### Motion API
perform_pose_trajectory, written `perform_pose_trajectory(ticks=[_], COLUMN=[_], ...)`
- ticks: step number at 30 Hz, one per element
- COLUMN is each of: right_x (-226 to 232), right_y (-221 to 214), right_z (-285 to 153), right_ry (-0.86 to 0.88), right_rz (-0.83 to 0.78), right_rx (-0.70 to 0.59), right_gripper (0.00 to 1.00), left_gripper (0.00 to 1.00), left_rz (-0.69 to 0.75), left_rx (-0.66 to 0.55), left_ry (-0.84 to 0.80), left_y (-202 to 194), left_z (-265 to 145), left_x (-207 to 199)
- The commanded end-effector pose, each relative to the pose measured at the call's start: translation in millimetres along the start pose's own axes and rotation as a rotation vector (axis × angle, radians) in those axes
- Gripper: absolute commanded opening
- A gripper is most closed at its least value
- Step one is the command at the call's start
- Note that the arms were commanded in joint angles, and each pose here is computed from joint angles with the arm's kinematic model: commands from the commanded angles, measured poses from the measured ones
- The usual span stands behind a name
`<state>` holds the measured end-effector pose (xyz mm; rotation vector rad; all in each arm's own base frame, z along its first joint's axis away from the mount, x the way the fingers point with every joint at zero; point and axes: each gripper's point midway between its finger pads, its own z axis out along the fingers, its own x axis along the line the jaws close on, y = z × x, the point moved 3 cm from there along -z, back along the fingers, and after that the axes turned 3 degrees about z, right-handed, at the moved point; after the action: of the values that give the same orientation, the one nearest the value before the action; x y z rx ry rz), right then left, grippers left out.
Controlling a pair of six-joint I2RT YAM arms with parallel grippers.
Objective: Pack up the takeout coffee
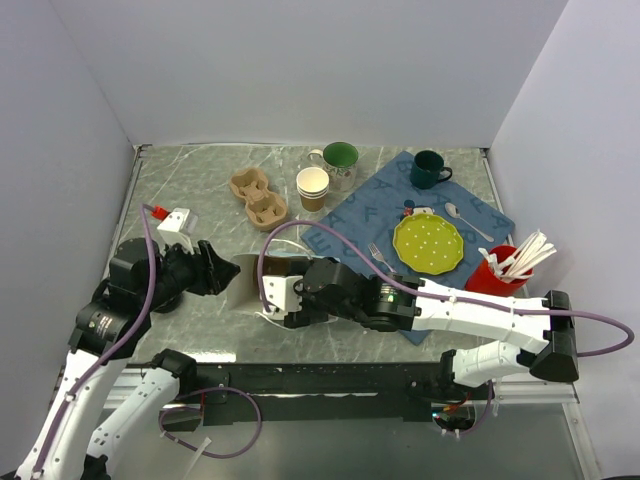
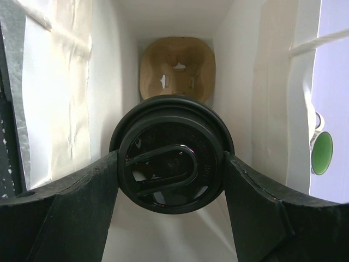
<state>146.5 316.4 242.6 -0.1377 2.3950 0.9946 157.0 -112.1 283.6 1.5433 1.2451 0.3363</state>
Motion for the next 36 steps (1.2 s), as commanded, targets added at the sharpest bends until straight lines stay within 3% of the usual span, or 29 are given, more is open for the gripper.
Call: perform_pose_trajectory(ticks=[1, 5, 11, 18, 31, 36], right_x=[-4, -7, -17, -16, -18, -19], right_y=[12, 12, 15, -12, -27, -19], right_z=[-7, -4, 2, 7, 16, 24], right_ry=[-0.022, -0.032, -0.062, -0.067, -0.001, 0.002], right_rz=[0.025, -0.013, -0.044, -0.156, -0.154, -0.131], right_rx=[-0.067, -0.067, -0.043, 0.013, 0.052, 0.026], right_gripper=[0.58, 0.58, 0.58, 0.58, 0.58, 0.57], left_gripper=[0.49, 0.22, 0.01, 0.01, 0.01, 0.01], left_rz=[0.000, 0.035, 0.040, 0.101, 0.306, 0.296], left_rx=[-0.020, -0.040, -0.027, -0.062, -0.257, -0.172], left_ry=[-0.072, -0.142, -0.184, -0.197, -0.175, -0.242], left_y=[6, 9, 5, 14, 45, 25], left_z=[0, 3, 5, 4, -2, 4], left_x=[-11, -20, -24, -26, -24, -27])
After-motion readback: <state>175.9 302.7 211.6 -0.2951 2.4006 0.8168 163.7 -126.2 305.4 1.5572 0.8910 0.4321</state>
